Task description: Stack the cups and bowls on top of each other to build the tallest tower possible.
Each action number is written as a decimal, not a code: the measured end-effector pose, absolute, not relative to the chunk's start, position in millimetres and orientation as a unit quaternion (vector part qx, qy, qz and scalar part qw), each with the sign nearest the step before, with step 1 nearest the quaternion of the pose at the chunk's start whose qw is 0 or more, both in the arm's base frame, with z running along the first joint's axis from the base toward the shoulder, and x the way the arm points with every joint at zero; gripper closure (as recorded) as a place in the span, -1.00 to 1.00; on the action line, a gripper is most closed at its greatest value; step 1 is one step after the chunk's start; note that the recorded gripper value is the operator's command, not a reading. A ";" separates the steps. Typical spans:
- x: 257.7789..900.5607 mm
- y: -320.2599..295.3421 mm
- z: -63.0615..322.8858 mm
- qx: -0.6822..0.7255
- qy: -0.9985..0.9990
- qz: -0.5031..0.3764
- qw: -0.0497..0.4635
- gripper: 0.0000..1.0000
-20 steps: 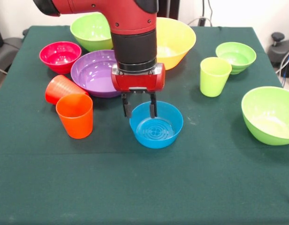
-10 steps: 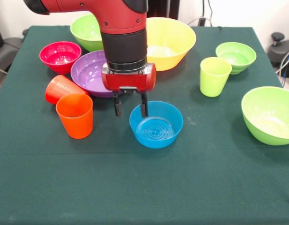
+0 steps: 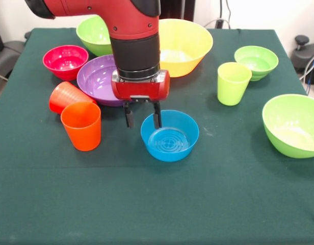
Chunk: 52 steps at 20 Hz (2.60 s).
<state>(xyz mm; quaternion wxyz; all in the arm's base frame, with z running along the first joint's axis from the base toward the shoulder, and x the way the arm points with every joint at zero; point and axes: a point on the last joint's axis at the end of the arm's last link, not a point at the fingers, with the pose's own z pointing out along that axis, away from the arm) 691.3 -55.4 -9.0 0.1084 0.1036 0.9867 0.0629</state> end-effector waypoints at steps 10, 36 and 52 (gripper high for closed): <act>673.3 -42.4 -41.4 0.107 0.988 0.079 0.080 -1.00; 669.1 -42.0 -59.9 0.122 0.985 0.099 0.070 -1.00; 672.7 -52.7 -63.1 0.120 0.986 0.085 0.077 1.00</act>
